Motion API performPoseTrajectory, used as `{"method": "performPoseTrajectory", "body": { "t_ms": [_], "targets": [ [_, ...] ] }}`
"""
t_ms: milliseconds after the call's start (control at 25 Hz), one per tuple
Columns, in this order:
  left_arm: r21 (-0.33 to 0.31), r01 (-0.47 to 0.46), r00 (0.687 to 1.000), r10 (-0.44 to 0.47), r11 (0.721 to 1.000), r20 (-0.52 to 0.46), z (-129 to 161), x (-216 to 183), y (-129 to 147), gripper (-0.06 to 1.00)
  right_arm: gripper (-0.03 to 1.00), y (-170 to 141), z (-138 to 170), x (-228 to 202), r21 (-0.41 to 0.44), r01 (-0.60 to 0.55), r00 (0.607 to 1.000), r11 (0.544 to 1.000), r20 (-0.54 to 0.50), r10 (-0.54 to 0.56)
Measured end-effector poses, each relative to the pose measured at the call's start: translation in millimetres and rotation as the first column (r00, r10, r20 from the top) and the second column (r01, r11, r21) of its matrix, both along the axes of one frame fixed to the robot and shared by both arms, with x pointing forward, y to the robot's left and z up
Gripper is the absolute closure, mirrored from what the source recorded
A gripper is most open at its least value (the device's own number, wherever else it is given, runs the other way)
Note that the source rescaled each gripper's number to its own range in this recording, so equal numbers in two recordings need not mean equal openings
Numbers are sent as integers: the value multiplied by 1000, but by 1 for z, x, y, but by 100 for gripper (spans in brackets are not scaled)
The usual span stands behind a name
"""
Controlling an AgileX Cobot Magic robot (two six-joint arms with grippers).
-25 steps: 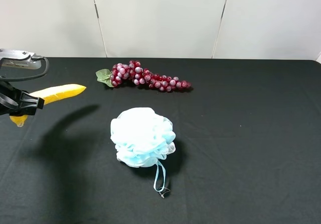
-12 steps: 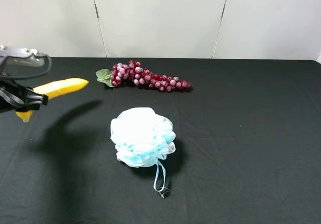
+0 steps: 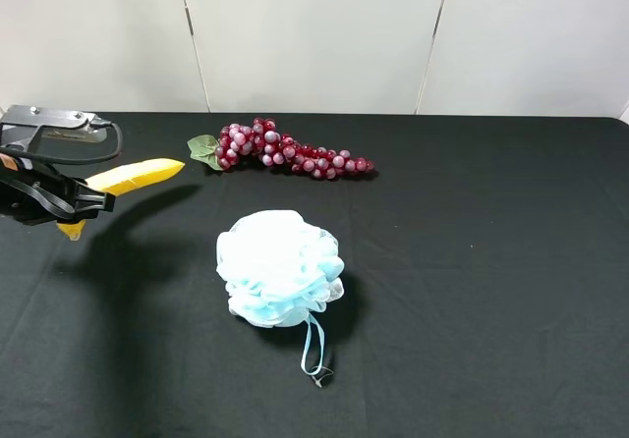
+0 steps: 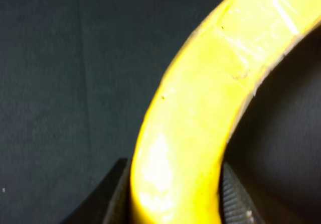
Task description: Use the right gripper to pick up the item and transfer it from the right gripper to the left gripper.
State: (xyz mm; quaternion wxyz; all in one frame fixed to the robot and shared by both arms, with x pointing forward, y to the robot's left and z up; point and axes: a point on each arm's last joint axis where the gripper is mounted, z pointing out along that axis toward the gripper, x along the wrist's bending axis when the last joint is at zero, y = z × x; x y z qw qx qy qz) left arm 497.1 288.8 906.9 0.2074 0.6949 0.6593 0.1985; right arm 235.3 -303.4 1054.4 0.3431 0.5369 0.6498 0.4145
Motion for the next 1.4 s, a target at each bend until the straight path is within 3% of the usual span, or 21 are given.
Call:
{"method": "performPoseTrajectory", "body": {
  "t_ms": [280, 320, 360, 440, 520, 600, 760, 1400],
  "targets": [
    [46, 69, 997, -70, 997, 18, 1, 1, 0, 94, -3, 0, 0, 0, 0, 0, 1000, 1000, 0, 0],
    [47, 72, 997, -73, 996, 16, 1, 1, 0, 89, -3, 0, 0, 0, 0, 0, 1000, 1000, 0, 0],
    [49, 74, 997, -75, 996, 16, 1, 1, 0, 79, -3, 0, 0, 0, 0, 0, 1000, 1000, 0, 0],
    [49, 74, 997, -75, 996, 11, 0, 1, 0, 42, -3, 0, 0, 0, 0, 0, 1000, 1000, 0, 0],
    [49, 74, 997, -75, 996, 17, 1, 1, 0, 15, -3, 0, 0, 0, 0, 0, 1000, 1000, 0, 0],
    [49, 74, 997, -75, 996, 25, 1, 2, 0, 2, -3, 0, 0, 0, 0, 0, 1000, 1000, 0, 0],
    [50, 76, 997, -78, 996, 26, 1, 2, 0, -4, -3, 0, 0, 0, 0, 0, 1000, 1000, 0, 0],
    [51, 77, 997, -77, 996, 6, 0, 0, 0, -6, -3, 0, 0, 0, 0, 0, 1000, 1000, 0, 0]
  ]
}}
